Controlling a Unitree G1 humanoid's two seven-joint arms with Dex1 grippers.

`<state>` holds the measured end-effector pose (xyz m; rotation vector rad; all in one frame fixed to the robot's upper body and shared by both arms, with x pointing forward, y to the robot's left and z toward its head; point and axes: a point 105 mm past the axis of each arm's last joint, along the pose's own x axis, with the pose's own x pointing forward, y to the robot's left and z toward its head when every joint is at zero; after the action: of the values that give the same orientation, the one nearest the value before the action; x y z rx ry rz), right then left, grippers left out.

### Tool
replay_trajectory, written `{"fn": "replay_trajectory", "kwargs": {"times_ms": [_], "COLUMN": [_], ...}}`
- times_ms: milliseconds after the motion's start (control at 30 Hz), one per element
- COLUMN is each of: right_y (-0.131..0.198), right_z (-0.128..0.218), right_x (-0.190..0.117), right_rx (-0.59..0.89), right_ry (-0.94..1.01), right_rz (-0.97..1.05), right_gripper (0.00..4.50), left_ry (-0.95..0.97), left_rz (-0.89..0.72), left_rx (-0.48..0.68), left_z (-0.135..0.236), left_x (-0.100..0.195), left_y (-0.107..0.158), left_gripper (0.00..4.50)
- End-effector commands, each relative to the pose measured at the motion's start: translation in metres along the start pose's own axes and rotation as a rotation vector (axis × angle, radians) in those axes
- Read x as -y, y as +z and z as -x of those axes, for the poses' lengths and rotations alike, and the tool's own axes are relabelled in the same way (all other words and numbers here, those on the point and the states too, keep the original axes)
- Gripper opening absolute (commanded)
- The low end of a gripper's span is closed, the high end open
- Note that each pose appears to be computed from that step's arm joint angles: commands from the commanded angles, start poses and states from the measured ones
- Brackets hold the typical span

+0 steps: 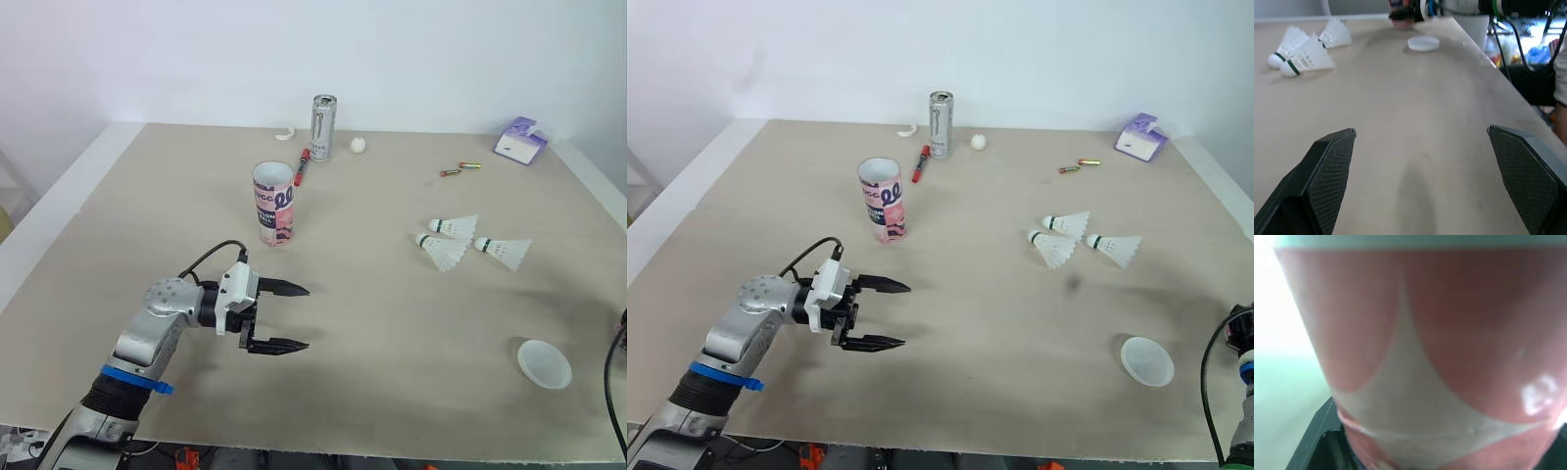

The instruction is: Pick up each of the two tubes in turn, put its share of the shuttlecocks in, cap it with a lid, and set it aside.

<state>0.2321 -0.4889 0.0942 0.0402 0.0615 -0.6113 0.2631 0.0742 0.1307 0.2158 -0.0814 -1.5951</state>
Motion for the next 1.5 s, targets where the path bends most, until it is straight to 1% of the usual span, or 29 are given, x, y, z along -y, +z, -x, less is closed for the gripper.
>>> {"fn": "replay_trajectory", "kwargs": {"times_ms": [33,167,200,233,267,300,533,867,1100,1167,1233,1400,1433,1500], "right_y": [0.019,0.015,0.014,0.013,0.012,0.012,0.009,0.008,0.015,0.022,0.030,0.040,0.040,0.039], "right_z": [-0.003,-0.002,-0.002,-0.001,0.000,0.001,0.015,0.056,0.079,0.085,0.090,0.108,0.111,0.120], "right_x": [0.003,0.001,0.002,0.003,0.005,0.005,0.005,-0.001,0.002,-0.002,-0.014,-0.073,-0.081,-0.108], "right_rx": [0.059,0.043,0.041,0.036,0.032,0.029,0.028,-0.004,-0.002,0.005,0.019,-0.005,-0.011,-0.016], "right_ry": [-0.005,0.015,0.013,0.005,0.002,0.004,0.004,-0.004,-0.027,-0.015,0.029,0.298,0.337,0.506], "right_rz": [0.020,0.003,0.007,0.017,0.027,0.033,0.049,0.048,0.053,0.062,0.061,0.089,0.091,0.104], "right_gripper": [3.01,3.01,3.40,3.93,4.26,4.46,4.46,4.46,4.46,4.46,4.46,4.46,4.46,4.46], "left_ry": [-0.001,0.000,-0.001,-0.001,-0.002,-0.002,-0.009,-0.032,-0.042,-0.044,-0.043,0.002,0.005,0.014], "left_rz": [-0.045,-0.060,-0.061,-0.062,-0.063,-0.063,-0.063,-0.060,-0.061,-0.061,-0.062,-0.058,-0.058,-0.060], "left_rx": [0.052,0.047,0.045,0.043,0.041,0.039,0.027,0.018,0.019,0.019,0.018,0.019,0.018,0.012], "left_z": [-0.002,-0.003,-0.003,-0.003,-0.003,-0.003,-0.003,-0.005,-0.007,-0.007,-0.008,-0.005,-0.005,-0.003], "left_x": [-0.002,-0.002,-0.002,-0.002,-0.001,-0.001,0.000,0.000,-0.002,-0.002,-0.003,-0.009,-0.009,-0.010], "left_y": [0.017,0.017,0.016,0.016,0.016,0.015,0.012,0.009,0.007,0.007,0.006,0.004,0.003,0.002], "left_gripper": [4.50,4.50,4.50,4.50,4.50,4.50,4.50,4.50,4.50,4.50,4.50,4.50,4.50,4.50]}}
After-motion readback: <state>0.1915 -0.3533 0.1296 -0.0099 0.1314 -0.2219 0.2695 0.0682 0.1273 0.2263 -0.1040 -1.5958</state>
